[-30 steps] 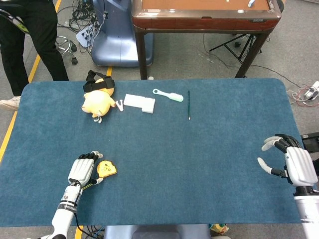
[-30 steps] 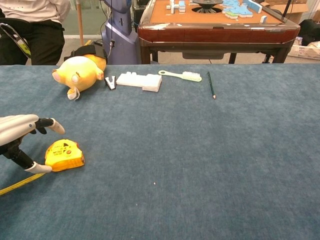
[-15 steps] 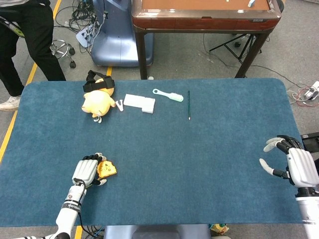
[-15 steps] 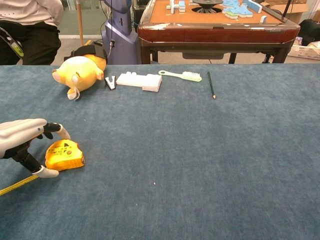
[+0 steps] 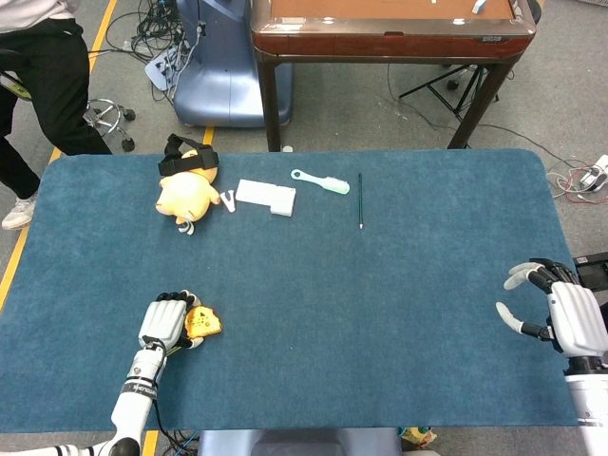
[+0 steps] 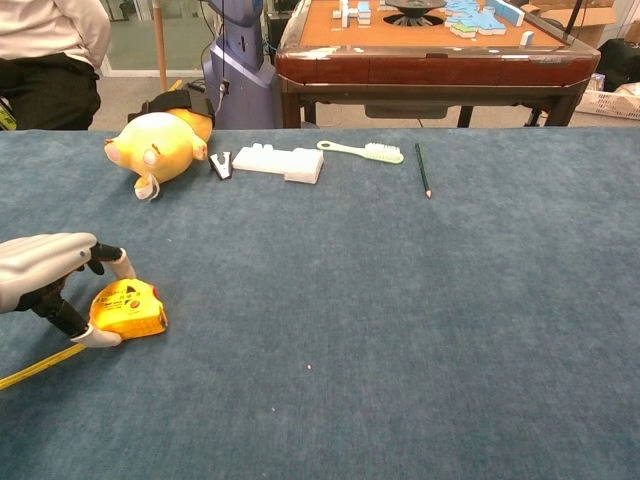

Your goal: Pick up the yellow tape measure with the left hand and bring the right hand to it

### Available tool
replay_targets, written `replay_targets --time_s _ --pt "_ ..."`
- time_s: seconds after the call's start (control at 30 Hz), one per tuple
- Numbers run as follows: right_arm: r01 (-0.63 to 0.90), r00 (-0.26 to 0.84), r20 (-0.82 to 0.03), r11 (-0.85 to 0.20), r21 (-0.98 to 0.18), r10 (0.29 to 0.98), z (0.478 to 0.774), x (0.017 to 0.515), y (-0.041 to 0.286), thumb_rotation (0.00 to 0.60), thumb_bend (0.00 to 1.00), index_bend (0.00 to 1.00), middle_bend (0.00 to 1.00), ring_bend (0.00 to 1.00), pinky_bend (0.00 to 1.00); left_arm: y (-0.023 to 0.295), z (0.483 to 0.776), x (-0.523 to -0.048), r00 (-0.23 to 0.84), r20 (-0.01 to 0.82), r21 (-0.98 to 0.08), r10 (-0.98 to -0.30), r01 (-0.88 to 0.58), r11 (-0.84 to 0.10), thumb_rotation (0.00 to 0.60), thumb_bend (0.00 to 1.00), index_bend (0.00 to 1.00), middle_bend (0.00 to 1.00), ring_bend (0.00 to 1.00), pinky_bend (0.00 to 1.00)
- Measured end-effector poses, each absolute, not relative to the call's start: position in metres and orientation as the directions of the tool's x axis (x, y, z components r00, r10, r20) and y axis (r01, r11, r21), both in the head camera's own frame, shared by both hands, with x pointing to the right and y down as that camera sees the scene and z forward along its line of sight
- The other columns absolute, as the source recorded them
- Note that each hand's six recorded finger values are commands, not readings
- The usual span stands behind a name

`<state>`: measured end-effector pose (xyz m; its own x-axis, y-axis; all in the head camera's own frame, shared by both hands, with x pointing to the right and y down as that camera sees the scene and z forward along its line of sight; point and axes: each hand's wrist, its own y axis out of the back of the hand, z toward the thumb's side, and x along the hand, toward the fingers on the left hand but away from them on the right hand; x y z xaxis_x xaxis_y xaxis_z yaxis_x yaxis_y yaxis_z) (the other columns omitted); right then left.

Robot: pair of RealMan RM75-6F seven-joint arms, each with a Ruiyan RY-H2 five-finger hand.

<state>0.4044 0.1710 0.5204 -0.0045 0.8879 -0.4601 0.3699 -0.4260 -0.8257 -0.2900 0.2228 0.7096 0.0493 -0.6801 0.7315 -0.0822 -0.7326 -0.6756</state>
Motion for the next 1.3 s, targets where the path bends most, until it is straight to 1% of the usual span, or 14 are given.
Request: replay_targets --time_s 0.13,0.2,0.3,0.47,0.6,0.77,0.93,1.1,1.17,1.3 --pt "0.370 -0.005 -0.462 -0.428 -0.825 0.887 0.522 0.404 0.170 0.600 0.34 0.49 0.36 0.19 0.14 0.221 0.711 -0.291 0.047 0.727 -0.681 -0.685 -0.076 -0.728 0.600 0.13 0.39 0.34 0.26 0.17" --pt "0.370 -0.003 -0.463 -0.429 -0.824 0.887 0.522 0.403 0.170 0.600 0.34 0.49 0.36 0.19 0.14 0.220 0.712 -0.291 0.049 0.722 -0.686 -0.690 -0.079 -0.724 0.600 0.13 0.41 0.40 0.31 0.20" --pt "0.368 0.001 -0.461 -0.429 -0.825 0.887 0.521 0.402 0.170 0.600 0.33 0.49 0.36 0.19 0.14 0.218 0.713 -0.292 0.055 0.715 -0.691 -0.697 -0.100 -0.716 0.600 0.13 0.45 0.47 0.36 0.23" --pt "0.364 0.019 -0.456 -0.431 -0.826 0.890 0.521 0.396 0.167 0.600 0.33 0.49 0.36 0.19 0.14 0.210 0.711 -0.297 0.069 0.695 -0.701 -0.716 -0.156 -0.696 0.600 0.13 0.48 0.50 0.39 0.24" --pt "0.356 0.053 -0.451 -0.439 -0.825 0.891 0.521 0.385 0.161 0.600 0.34 0.49 0.36 0.19 0.14 0.202 0.706 -0.302 0.080 0.686 -0.691 -0.723 -0.239 -0.682 0.600 0.13 0.49 0.51 0.39 0.25" --pt "0.344 0.136 -0.435 -0.454 -0.822 0.890 0.522 0.358 0.147 0.600 0.33 0.49 0.36 0.19 0.14 0.182 0.691 -0.304 0.109 0.669 -0.667 -0.736 -0.350 -0.658 0.600 0.13 0.49 0.51 0.39 0.25" --pt "0.328 0.237 -0.429 -0.488 -0.809 0.872 0.526 0.322 0.133 0.600 0.34 0.47 0.36 0.19 0.14 0.165 0.674 -0.293 0.151 0.655 -0.642 -0.741 -0.406 -0.650 0.600 0.13 0.49 0.51 0.39 0.25" --pt "0.334 0.304 -0.416 -0.505 -0.796 0.857 0.533 0.286 0.124 0.600 0.33 0.46 0.36 0.19 0.14 0.156 0.659 -0.277 0.184 0.649 -0.614 -0.738 -0.446 -0.651 0.600 0.13 0.48 0.51 0.39 0.25" --pt "0.332 0.325 -0.413 -0.511 -0.793 0.851 0.537 0.271 0.121 0.600 0.30 0.46 0.36 0.19 0.14 0.153 0.655 -0.272 0.188 0.649 -0.607 -0.737 -0.457 -0.651 0.600 0.13 0.48 0.51 0.39 0.25" --pt "0.341 0.357 -0.407 -0.523 -0.781 0.841 0.546 0.242 0.118 0.600 0.18 0.45 0.36 0.19 0.14 0.148 0.649 -0.264 0.185 0.656 -0.587 -0.732 -0.485 -0.649 0.600 0.13 0.48 0.51 0.39 0.25"
